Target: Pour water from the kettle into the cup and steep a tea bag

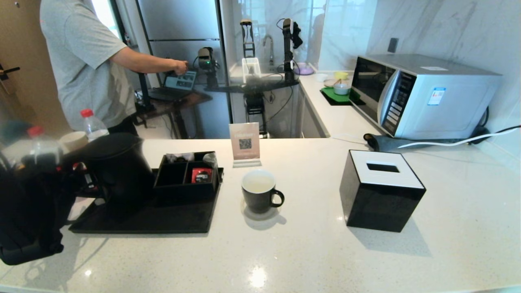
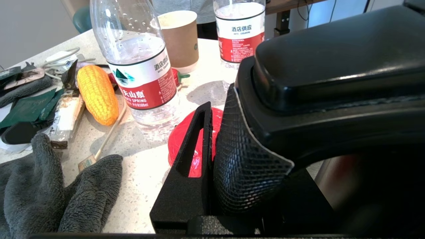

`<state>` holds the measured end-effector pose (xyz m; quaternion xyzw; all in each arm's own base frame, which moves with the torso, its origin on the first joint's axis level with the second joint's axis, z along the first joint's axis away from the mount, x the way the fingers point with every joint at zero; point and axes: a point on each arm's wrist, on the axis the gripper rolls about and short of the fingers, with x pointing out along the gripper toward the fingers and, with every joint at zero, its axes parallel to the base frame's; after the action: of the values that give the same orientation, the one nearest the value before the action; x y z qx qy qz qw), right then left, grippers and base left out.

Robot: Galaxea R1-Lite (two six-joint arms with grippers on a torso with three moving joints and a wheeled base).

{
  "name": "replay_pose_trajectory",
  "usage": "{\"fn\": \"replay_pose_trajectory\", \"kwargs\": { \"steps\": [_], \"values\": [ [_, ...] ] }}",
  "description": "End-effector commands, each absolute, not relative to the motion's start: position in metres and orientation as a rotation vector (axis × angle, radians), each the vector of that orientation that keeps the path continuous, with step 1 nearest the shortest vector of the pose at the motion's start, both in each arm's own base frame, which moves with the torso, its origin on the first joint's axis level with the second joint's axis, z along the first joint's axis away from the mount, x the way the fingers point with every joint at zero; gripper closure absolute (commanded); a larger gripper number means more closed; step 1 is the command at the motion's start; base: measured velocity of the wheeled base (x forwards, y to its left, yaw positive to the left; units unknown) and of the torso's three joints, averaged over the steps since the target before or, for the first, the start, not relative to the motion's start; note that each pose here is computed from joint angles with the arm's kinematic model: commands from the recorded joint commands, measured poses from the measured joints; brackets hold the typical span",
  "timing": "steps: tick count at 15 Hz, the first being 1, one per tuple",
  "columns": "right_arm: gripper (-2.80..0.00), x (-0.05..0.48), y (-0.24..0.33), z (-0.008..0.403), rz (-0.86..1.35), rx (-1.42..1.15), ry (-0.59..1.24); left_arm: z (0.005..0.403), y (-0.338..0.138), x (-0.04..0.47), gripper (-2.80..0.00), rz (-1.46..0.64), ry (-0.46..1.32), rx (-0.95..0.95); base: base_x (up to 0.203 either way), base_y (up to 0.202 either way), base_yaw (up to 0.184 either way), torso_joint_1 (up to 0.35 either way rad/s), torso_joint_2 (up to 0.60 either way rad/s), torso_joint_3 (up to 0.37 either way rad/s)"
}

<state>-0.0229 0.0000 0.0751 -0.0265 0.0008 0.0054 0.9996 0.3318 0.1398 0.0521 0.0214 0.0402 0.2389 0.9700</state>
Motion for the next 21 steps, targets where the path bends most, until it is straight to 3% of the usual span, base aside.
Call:
{"fn": "replay_pose_trajectory", "kwargs": {
  "steps": [1, 2, 3, 14, 21],
  "values": [
    [0.0, -0.023, 0.0, 0.075, 0.011, -0.054, 0.003, 0.054, 0.14, 0.332, 0.0, 0.487, 0.045, 0.049, 0.0, 0.0, 0.0, 0.0, 0.0, 0.0],
    [0.0, -0.023, 0.0, 0.075, 0.011, -0.054, 0.003, 0.054, 0.14, 0.332, 0.0, 0.485, 0.044, 0.05, 0.0, 0.0, 0.0, 0.0, 0.0, 0.0],
    [0.0, -0.023, 0.0, 0.075, 0.011, -0.054, 0.003, 0.055, 0.14, 0.331, -2.8, 0.487, 0.043, 0.05, 0.0, 0.0, 0.0, 0.0, 0.0, 0.0],
    [0.0, -0.023, 0.0, 0.075, 0.012, -0.054, 0.003, 0.068, 0.138, 0.328, -2.8, 0.486, 0.01, 0.05, 0.0, 0.0, 0.0, 0.0, 0.0, 0.0],
    [0.0, -0.023, 0.0, 0.075, 0.011, -0.054, 0.003, 0.083, 0.124, 0.294, -2.8, 0.484, 0.038, 0.044, 0.0, 0.0, 0.0, 0.0, 0.0, 0.0]
  ]
}}
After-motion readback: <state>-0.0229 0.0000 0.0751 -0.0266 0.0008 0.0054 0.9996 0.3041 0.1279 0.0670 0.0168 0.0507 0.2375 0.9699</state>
